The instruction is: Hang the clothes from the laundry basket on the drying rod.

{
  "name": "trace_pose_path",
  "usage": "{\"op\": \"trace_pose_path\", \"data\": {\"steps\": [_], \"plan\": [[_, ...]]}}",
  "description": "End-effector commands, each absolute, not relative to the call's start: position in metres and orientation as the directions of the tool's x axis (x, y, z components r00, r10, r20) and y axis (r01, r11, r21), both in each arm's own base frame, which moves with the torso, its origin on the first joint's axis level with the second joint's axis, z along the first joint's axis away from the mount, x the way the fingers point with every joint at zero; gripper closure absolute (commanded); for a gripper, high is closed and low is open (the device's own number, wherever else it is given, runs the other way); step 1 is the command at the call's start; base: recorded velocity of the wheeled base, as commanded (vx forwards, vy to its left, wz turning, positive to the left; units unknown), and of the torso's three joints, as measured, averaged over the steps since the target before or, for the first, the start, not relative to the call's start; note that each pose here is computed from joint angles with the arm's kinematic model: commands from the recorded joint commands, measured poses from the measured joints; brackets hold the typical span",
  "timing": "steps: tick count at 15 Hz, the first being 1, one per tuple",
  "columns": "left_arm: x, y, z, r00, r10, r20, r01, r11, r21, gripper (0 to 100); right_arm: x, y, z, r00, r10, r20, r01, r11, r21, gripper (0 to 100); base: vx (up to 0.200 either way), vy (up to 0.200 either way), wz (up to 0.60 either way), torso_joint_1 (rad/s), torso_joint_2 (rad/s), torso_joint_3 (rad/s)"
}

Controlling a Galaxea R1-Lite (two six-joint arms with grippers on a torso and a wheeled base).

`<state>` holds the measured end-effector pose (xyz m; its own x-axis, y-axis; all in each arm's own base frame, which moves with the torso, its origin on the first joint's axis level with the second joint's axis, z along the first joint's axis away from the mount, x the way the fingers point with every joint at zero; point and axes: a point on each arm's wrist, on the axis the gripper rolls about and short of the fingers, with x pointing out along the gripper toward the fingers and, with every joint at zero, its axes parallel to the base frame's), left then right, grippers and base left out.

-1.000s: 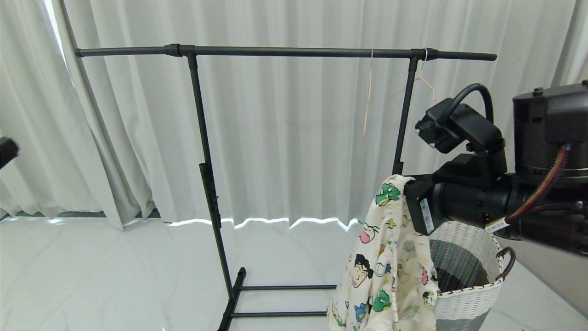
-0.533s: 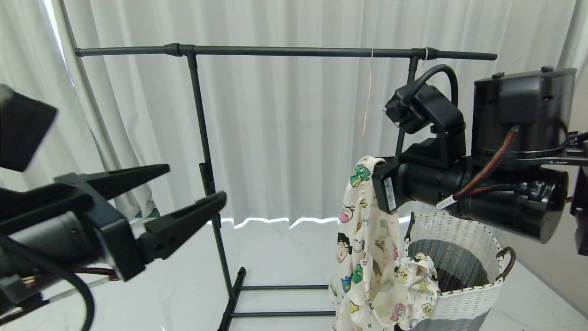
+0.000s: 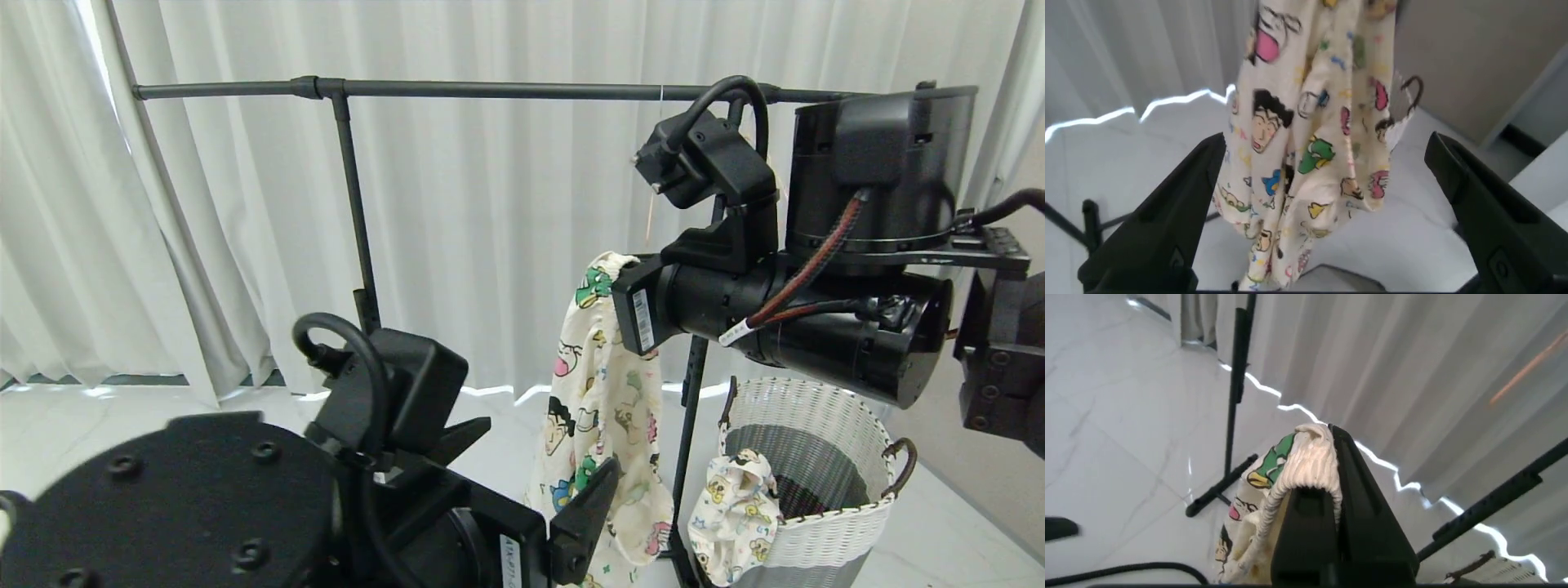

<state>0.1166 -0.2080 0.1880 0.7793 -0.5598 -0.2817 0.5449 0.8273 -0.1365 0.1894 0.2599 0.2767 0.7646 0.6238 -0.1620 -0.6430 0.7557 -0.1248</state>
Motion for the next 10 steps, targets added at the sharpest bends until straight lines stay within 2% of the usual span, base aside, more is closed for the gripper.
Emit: {"op": "trace_pose_path", "data": {"steps": [1,6,7,8,10], "plan": [[0.126,-0.218,0.167,0.775,-0.525,-0.352,0.528,0.844,-0.095,0,0.179,0.265,0.28,0.743,0.652,-0.152,-0.669,0.733,-0.122,100,0.0,0.0,0.0,0.0,0.0,0.0],[0.136,-0.215,0.133,0.77,-0.442,-0.459,0.487,0.873,-0.023,0,0.166,0.264,0.288,0.722,0.68,-0.127,-0.692,0.712,-0.12,100,0.0,0.0,0.0,0.0,0.0,0.0],[0.136,-0.215,0.133,0.77,-0.442,-0.459,0.487,0.873,-0.023,0,0.166,0.264,0.288,0.722,0.68,-0.127,-0.692,0.712,-0.12,100,0.0,0.0,0.0,0.0,0.0,0.0],[0.132,-0.208,0.117,0.754,-0.413,-0.511,0.507,0.86,0.052,0,0.164,0.261,0.292,0.723,0.681,-0.116,-0.691,0.713,-0.117,100,0.0,0.0,0.0,0.0,0.0,0.0],[0.131,-0.206,0.111,0.751,-0.408,-0.519,0.517,0.852,0.078,0,0.161,0.258,0.294,0.721,0.684,-0.111,-0.693,0.712,-0.116,100,0.0,0.0,0.0,0.0,0.0,0.0]]}}
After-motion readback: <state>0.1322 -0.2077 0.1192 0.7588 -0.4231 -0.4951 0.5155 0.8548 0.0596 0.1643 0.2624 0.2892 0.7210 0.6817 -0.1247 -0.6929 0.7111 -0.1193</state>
